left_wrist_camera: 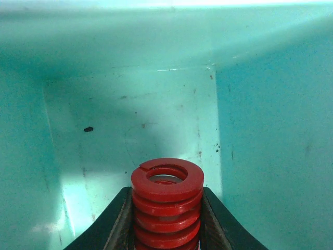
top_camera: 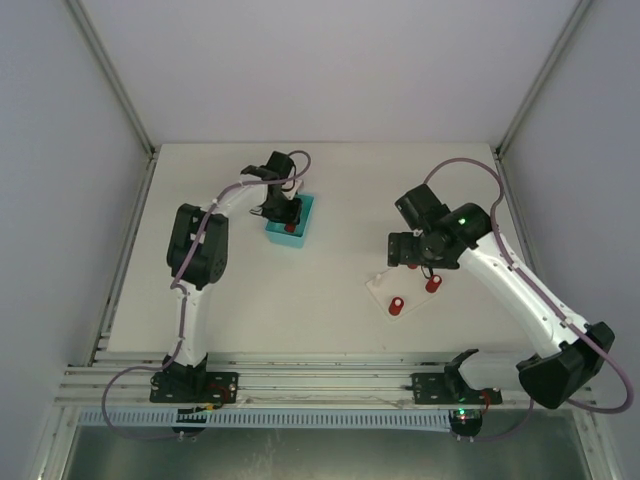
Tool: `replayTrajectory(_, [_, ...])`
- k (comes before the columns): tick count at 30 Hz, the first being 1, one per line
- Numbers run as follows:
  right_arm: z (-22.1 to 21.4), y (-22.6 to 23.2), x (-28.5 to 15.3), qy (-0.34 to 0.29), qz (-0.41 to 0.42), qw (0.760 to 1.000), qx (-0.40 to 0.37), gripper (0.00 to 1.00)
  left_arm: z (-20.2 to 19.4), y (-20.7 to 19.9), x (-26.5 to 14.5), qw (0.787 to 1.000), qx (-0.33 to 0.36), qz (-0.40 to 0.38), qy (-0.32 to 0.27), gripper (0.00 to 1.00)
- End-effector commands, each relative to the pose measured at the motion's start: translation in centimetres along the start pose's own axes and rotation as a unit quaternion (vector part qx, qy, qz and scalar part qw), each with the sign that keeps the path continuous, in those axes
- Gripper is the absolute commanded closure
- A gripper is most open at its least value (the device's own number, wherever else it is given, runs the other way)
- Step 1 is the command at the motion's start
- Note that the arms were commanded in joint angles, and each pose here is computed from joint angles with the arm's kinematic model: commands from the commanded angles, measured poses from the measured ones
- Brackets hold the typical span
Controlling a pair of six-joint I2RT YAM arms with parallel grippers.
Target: Install the large spring
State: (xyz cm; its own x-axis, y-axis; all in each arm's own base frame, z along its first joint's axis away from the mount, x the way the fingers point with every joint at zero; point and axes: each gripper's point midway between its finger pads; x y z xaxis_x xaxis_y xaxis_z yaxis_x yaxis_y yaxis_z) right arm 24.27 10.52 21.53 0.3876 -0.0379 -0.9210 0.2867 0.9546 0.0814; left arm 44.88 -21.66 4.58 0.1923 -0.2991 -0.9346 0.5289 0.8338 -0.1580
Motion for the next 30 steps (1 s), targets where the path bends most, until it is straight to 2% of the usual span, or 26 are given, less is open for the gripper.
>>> replayTrajectory(1, [0.2, -0.7, -0.4, -0.007, -0.004, 1.000, 0.004, 0.01, 2.5, -0.3, -3.7, 0.999, 0.013, 0.008, -0.044, 0.91])
replayTrajectory(11, [2.5, 1.3, -1.5, -0.004, 0.051, 0.998, 0.020, 0.00, 5.8, -1.8, -9.8, 0.989, 0.039, 0.004, -0.143, 0.93])
replayTrajectory(17, [4.6, 3.3, -2.9, 0.013, 0.111, 0.993, 0.036, 0.00, 7.4, -4.4, -13.8, 0.965, 0.095, -0.009, -0.243, 0.93])
replayTrajectory(23, [6.1, 5.9, -4.5, 0.052, 0.186, 0.980, 0.040, 0.06, 7.9, -9.5, -16.9, 0.917, 0.191, -0.050, -0.347, 0.93])
replayTrajectory(30, [6.7, 10.5, -6.4, 0.112, 0.285, 0.951, 0.038, 0.21, 5.4, -17.1, -18.3, 0.832, 0.365, -0.084, -0.409, 0.93])
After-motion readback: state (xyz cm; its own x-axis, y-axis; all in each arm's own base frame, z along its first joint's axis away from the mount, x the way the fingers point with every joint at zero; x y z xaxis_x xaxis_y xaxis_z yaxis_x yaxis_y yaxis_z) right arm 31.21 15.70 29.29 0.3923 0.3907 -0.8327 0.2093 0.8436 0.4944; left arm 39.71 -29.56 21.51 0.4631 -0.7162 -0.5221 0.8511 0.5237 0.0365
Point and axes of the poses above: each gripper's point midway between its finger pads, its own x axis out along the fingers, its own y axis along the line the jaws close on, z = x × y, and after that the axes turned 13 degrees about x, right-handed
